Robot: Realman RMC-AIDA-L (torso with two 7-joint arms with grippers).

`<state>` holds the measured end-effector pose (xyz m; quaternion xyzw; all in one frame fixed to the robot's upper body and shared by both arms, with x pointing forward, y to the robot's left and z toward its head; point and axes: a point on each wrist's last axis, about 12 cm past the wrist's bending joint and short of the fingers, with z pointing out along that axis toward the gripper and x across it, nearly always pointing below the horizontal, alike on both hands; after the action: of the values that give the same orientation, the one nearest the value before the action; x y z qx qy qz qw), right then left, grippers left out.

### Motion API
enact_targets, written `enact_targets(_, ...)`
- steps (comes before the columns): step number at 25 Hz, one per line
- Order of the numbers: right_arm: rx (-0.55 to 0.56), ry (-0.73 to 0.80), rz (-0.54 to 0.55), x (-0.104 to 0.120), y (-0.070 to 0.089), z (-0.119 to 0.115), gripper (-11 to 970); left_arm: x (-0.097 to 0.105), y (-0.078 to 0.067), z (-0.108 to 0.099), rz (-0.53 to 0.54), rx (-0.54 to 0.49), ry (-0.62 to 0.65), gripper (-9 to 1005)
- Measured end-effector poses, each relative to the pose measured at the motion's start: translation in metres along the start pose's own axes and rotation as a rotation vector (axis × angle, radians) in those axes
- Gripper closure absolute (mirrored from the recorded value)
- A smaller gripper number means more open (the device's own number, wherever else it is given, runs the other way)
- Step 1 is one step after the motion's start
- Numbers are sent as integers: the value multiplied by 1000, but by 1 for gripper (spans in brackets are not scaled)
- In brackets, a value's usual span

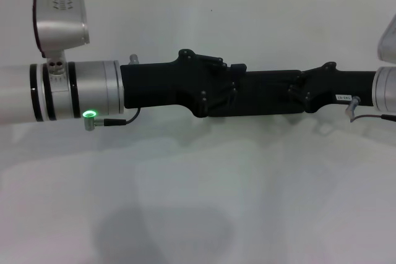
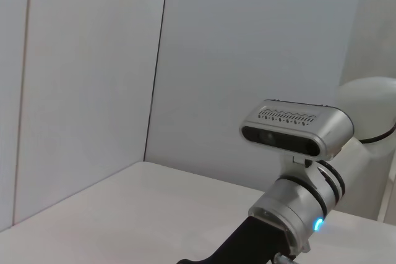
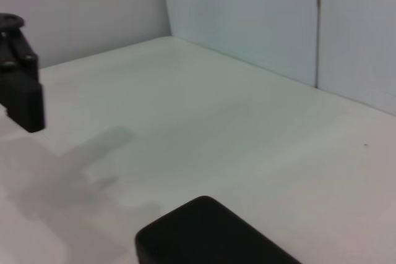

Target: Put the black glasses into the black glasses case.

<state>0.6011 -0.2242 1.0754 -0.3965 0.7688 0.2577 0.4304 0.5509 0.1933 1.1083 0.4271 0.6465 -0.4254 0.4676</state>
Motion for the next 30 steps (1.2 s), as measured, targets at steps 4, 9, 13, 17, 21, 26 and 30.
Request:
enact_targets(4, -23, -27, -13, -2, 4, -6, 776, 2, -1, -2, -5, -1, 0, 658)
enact_targets(9, -58, -89, -40, -11, 12, -24, 760, -2, -5, -4, -12, 35, -40, 650)
enact_targets(13, -160, -150, -87, -18, 26, -43, 746, -8, -11, -14, 1, 90, -88, 643)
enact_targets(17, -295, -190, -150, -24, 45, -61, 733, -12, -23, -36, 87, 169, -202, 637)
enact_targets(21, -443, -287, -175, -30, 68, -73, 674, -14, -39, -56, 166, 258, -305, 610)
enact_targets(26, -577, -433, -194, -38, 87, -85, 461, -12, -41, -76, 133, 268, -307, 498)
enact_targets(30, -610, -507, -214, -38, 94, -100, 385, -8, -41, -84, 120, 251, -298, 409)
